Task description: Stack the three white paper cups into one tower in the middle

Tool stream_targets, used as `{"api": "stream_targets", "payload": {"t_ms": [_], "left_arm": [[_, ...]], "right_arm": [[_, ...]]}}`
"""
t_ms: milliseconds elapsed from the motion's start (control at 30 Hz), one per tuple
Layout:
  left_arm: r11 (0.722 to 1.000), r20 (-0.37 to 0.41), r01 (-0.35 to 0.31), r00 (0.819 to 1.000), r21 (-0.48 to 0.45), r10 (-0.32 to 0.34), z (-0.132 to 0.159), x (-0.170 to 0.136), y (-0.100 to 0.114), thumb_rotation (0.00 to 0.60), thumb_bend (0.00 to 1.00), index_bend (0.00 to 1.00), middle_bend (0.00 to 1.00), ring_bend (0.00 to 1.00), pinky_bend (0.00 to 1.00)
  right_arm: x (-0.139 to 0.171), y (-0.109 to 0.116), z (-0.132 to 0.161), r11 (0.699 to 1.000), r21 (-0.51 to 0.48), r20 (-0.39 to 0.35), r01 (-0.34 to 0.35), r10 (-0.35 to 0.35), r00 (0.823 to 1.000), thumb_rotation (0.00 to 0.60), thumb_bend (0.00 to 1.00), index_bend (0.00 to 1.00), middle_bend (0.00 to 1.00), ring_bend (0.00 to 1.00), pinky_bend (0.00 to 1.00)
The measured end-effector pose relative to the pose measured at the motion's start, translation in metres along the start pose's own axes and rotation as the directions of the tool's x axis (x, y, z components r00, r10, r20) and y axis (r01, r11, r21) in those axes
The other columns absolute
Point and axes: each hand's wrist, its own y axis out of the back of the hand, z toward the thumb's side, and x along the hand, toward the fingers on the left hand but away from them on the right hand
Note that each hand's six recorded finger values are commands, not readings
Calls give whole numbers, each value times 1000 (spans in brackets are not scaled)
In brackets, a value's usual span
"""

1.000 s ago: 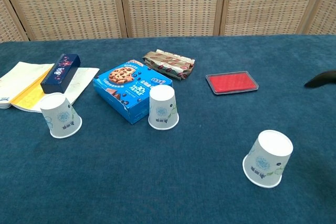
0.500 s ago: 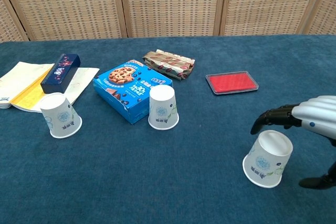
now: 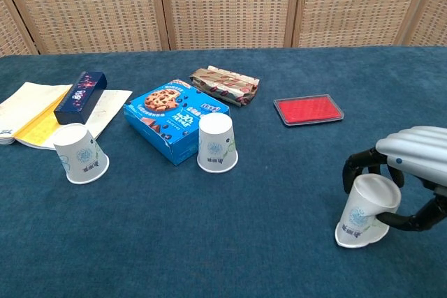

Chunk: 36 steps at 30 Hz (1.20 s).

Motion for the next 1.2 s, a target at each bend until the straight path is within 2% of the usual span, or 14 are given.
{"api": "stream_targets", "payload": {"t_ms": [233,500,667,900,1067,1200], "left_arm": [[1000,-13,12,1000,6,-12,-1,3,-4,600,0,0,0,0,0],[999,-44,29,999,12,-29,-5,15,-8,600,0,0,0,0,0],[1000,-59,26,998,8,-25,-7,19,-8,600,0,0,0,0,0],[1000,-81,30,996,2,-29,-11,25,-8,600,0,0,0,0,0],[999,-81,37,996,5,-36,-11,28,-10,600,0,0,0,0,0],[999,-87,37,996,3,-36,-12,28,-10,600,0,0,0,0,0]], "right_arm": [[-1,26,16,998,-17,-52,56,-57,997,600,577,448,492,456,536],[-27,98,43,980,16,-118,196,-193,974,600,585,447,485,456,536],[-53,130,53,976,17,-112,219,-215,970,600,595,447,485,456,536],[-94,145,70,985,1,-78,175,-174,982,600,599,445,485,456,536],[-124,144,90,989,10,-69,149,-148,987,600,607,445,485,456,536],[-137,142,97,990,11,-48,139,-139,989,600,607,445,485,456,536]]}}
